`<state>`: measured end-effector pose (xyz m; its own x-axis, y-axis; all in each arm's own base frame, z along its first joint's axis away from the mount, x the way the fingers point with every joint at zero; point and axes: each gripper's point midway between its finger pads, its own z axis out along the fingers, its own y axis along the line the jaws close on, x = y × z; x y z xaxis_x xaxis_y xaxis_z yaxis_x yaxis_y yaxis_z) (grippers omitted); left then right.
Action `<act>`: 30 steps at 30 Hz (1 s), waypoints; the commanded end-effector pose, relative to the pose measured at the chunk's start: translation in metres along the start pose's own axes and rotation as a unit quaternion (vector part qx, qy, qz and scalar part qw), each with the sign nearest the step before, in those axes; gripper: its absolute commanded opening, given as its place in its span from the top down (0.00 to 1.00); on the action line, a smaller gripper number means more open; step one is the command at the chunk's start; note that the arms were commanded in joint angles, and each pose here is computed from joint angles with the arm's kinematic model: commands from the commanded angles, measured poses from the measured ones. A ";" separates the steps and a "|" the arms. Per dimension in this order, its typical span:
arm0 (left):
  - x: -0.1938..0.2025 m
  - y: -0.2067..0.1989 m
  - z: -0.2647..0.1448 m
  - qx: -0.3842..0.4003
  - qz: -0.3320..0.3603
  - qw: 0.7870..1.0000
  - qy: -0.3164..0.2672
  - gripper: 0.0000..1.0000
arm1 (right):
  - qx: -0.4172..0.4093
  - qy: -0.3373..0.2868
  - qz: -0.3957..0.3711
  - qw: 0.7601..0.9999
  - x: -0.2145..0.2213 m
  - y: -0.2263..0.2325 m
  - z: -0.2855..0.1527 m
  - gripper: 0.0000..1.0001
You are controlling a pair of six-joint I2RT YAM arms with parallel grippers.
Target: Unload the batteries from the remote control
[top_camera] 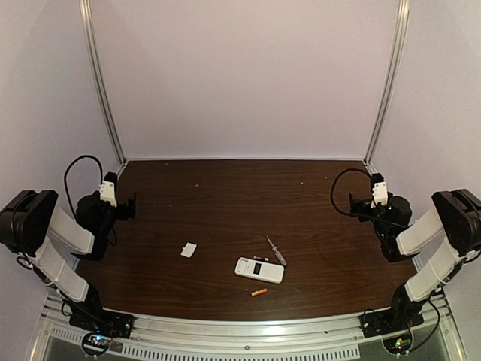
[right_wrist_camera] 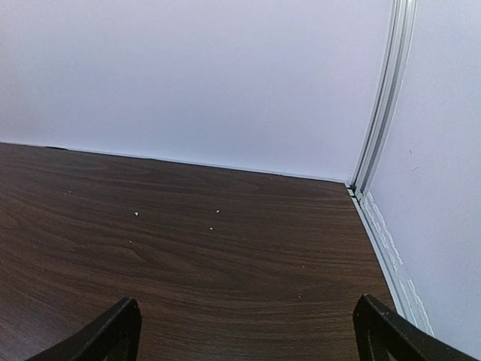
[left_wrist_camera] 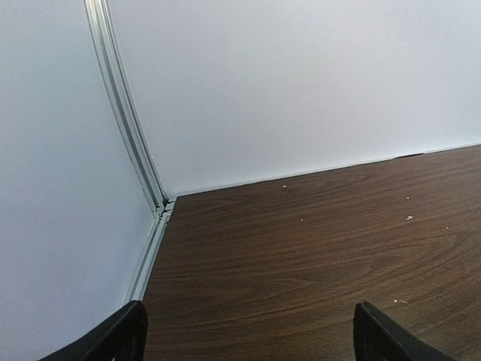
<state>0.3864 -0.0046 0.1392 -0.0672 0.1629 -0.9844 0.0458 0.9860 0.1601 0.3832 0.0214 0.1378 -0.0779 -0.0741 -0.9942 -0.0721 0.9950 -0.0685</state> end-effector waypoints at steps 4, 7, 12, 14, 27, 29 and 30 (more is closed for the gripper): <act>0.001 0.005 0.003 -0.010 -0.007 1.000 0.005 0.03 | 0.007 -0.015 0.007 1.000 -0.006 -0.004 -0.001 0.00; 0.001 0.005 0.003 -0.009 -0.007 1.000 0.005 0.03 | 0.009 -0.015 0.005 1.000 -0.006 -0.004 -0.002 0.00; 0.001 0.005 0.003 -0.009 -0.007 1.000 0.005 0.03 | 0.010 -0.015 0.005 1.000 -0.006 -0.004 -0.002 0.00; 0.001 0.005 0.003 -0.010 -0.007 1.000 0.005 0.03 | 0.009 -0.015 0.005 1.000 -0.006 -0.004 -0.001 0.00; 0.001 0.005 0.003 -0.009 -0.007 1.000 0.005 0.03 | 0.009 -0.015 0.005 1.000 -0.006 -0.004 -0.002 0.00; 0.001 0.005 0.003 -0.010 -0.007 1.000 0.004 0.03 | 0.010 -0.015 0.005 1.000 -0.006 -0.004 -0.002 0.00; 0.001 0.005 0.003 -0.010 -0.006 1.000 0.005 0.03 | 0.009 -0.015 0.005 1.000 -0.006 -0.004 -0.002 0.00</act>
<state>0.3865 -0.0040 0.1328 -0.0956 0.1605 -0.9824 0.0467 0.9865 0.1566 0.3837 0.0211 0.1448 -0.0499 -0.0735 -0.9960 -0.0683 0.9952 -0.0700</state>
